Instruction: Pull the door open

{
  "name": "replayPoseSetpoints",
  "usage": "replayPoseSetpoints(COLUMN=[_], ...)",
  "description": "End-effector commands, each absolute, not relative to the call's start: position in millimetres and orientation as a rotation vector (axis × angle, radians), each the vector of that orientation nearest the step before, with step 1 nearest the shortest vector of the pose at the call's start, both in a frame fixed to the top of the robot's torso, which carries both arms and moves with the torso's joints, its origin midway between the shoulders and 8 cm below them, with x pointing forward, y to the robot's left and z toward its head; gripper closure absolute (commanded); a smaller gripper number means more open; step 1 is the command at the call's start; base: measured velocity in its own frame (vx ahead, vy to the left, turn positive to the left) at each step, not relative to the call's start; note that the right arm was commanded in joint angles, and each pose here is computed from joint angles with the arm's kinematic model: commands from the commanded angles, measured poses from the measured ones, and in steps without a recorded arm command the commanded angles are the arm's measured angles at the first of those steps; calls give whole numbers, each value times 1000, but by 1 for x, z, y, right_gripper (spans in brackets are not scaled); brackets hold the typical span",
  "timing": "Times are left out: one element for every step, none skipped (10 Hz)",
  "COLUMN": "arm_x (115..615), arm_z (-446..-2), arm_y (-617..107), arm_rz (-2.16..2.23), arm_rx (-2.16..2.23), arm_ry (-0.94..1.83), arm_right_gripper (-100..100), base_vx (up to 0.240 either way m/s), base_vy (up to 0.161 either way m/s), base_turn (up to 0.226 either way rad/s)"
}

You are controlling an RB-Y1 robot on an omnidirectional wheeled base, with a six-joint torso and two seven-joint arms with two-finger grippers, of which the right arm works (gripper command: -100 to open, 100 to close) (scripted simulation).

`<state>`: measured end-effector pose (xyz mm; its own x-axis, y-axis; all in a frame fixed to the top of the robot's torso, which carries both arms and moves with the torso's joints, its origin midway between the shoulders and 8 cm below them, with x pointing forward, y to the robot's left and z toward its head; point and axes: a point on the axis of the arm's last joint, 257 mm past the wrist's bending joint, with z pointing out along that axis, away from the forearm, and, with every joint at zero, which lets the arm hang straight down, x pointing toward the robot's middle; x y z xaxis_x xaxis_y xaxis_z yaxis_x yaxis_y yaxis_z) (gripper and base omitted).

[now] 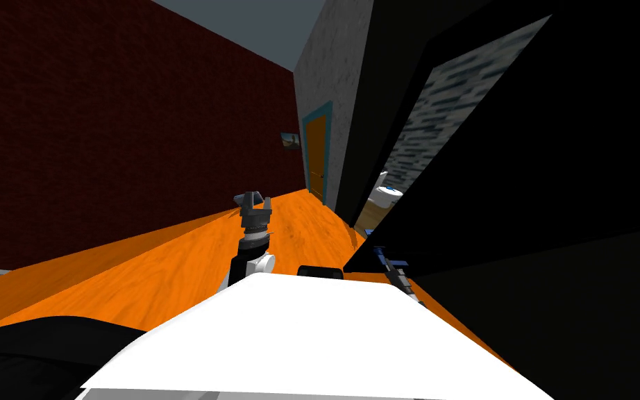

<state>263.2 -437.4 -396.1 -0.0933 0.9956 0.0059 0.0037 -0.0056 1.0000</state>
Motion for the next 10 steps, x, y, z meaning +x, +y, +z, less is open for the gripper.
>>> replayPoseSetpoints(arm_x=[261,261,258,258,257,259,259,259,259,258], arm_z=[-393,-393,-393,-393,-392,-393,-394,-394,-394,-394], arm_y=[-441,-441,-442,-443,-443,-438,-437,-438,-438,-439], arm_rz=[1275,1275,1275,1275,1274,1283,1284,1284,1283,1283], arm_rx=[1168,1168,1167,1166,1166,1166,1167,1167,1166,1166], arm_ry=[1274,1274,1274,1274,1274,1275,1277,1278,1278,1278], arm_right_gripper=[100,100,100,100,100,100,100,100,100,100], base_vx=[-134,-49,-111,-175,-168,-65,-104,-152,-161,-184], base_vy=[-46,-16,-39,-47,-50,-20,-33,-60,-56,-43], base_turn=[49,-16,164,167,110,32,144,132,108,159])
